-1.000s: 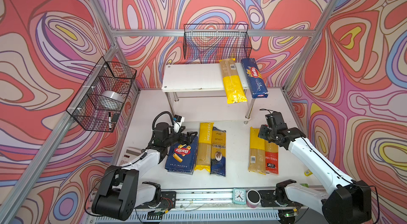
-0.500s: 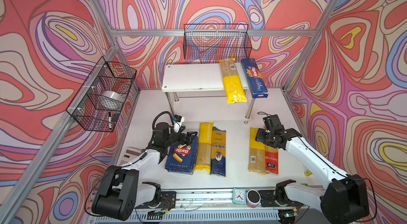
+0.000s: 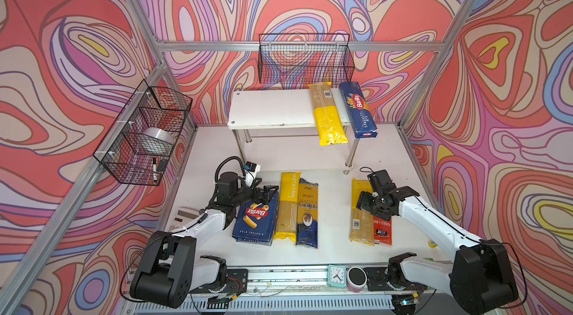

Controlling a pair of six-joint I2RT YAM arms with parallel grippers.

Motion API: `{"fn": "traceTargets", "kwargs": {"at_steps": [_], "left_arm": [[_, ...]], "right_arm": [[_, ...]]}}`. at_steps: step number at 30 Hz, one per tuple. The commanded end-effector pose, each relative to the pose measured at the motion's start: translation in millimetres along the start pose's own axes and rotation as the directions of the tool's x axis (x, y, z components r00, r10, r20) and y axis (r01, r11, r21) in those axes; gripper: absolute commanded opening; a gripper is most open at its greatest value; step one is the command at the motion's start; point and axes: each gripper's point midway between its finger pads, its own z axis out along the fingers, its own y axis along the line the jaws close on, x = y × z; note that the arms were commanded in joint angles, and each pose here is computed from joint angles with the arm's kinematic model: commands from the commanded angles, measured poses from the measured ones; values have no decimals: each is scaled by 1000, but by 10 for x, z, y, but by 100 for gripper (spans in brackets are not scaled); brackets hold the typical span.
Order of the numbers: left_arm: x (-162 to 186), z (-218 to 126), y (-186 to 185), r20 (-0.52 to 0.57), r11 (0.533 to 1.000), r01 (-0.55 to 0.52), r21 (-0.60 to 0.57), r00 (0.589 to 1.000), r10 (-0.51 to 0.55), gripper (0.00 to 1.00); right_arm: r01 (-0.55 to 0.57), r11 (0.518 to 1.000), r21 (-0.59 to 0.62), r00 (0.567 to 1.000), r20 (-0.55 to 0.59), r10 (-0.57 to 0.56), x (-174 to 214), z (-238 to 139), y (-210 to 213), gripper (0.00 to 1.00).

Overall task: Place and organize the pasta boxes and bags onto the shelf
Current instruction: 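Lower the right gripper onto the yellow-and-clear spaghetti bag and close on it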

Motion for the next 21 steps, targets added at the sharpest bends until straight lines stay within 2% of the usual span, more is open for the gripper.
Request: {"fn": "traceTargets", "kwargs": {"at_steps": [1, 8, 13, 21], "left_arm": [[-101, 24, -51, 12, 1000, -15, 24, 1000, 15, 100], [-97, 27, -54, 11, 1000, -15, 27, 1000, 14, 100], [-95, 26, -47, 12, 1000, -12, 22, 1000, 12, 100], [-97, 37, -42, 8, 1000, -11, 23, 1000, 11, 100]], "right_arm": [[-24, 1000, -2, 1000, -9, 24, 34, 52, -16, 85], [-34, 998, -54, 999, -14, 34, 85, 109, 40, 89], [-6, 999, -50, 999, -37, 4, 116, 195, 90, 88], [29, 998, 51, 998, -51, -27, 186, 327, 38, 88]]}}
